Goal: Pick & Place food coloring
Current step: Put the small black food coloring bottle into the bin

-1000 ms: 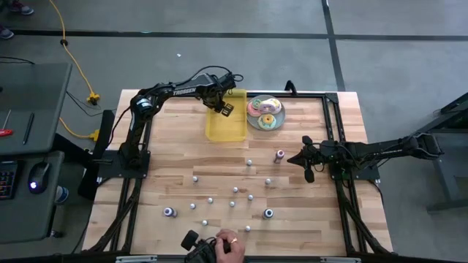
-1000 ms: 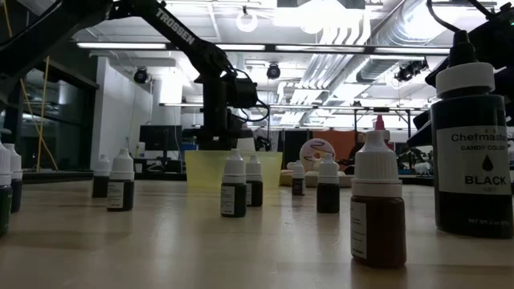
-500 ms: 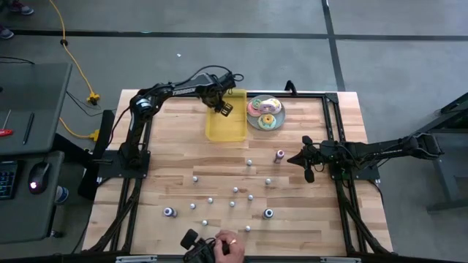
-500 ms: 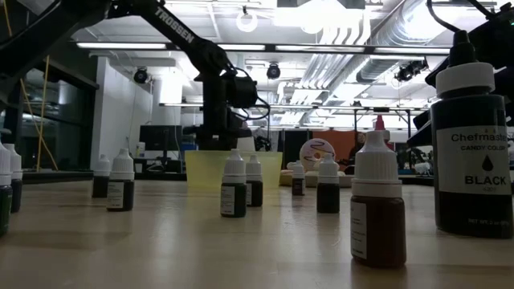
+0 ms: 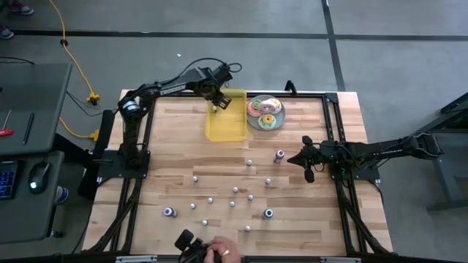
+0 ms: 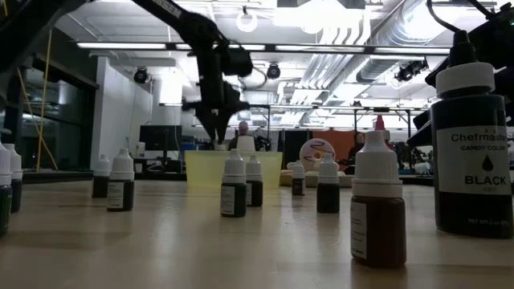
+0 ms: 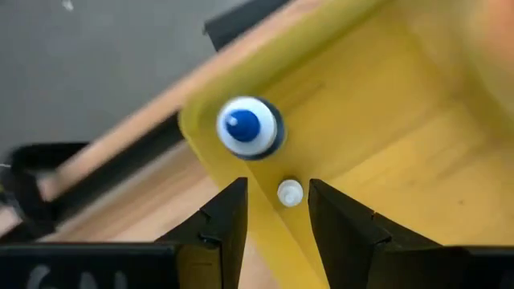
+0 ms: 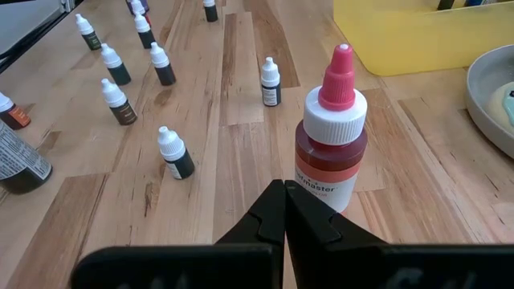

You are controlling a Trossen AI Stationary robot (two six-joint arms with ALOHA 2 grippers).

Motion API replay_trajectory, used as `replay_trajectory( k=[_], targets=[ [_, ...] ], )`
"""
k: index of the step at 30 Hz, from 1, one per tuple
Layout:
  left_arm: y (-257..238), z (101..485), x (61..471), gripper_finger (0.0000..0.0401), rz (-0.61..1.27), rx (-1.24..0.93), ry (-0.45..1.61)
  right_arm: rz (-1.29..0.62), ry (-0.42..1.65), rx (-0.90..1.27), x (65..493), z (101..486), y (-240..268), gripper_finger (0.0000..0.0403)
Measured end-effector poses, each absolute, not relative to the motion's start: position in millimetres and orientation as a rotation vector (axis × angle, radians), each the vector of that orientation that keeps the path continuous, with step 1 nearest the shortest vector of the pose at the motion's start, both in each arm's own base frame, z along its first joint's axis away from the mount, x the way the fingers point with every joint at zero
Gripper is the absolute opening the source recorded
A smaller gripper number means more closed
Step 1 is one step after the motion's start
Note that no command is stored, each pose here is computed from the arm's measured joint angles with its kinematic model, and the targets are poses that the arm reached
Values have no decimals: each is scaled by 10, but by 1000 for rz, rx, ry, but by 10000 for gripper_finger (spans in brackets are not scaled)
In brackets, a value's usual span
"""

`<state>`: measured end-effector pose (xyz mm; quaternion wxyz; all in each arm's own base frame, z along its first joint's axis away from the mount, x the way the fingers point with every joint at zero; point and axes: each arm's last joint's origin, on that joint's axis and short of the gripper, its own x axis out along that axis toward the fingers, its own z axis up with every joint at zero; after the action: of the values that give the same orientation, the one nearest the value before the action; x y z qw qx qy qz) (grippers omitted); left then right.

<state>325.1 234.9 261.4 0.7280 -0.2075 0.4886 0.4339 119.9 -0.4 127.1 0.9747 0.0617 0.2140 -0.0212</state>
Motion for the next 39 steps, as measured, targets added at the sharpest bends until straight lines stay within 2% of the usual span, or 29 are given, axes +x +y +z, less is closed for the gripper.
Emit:
replay_trajectory(
  k=[10, 18, 24, 30, 34, 39],
  targets=[
    [1867, 3488, 2894, 128, 810, -267, 952, -42, 431, 124, 1199, 1271, -3, 0],
    [1271, 3938, 2339, 128, 510, -167, 1063, -42, 432, 124, 1199, 1271, -3, 0],
    [861, 4066, 1999, 128, 290, -137, 1176, -42, 431, 124, 1199, 1271, -4, 0],
    [482, 4121, 1889, 128, 103, -43, 1202, -43, 432, 124, 1199, 1271, -4, 0],
    [287, 4001, 1903, 128, 87, -82, 1223, -42, 431, 124, 1199, 1271, -4, 0],
    [133, 3640, 2012, 128, 125, -182, 1267, -43, 431, 124, 1199, 1271, -4, 0]
  ],
)
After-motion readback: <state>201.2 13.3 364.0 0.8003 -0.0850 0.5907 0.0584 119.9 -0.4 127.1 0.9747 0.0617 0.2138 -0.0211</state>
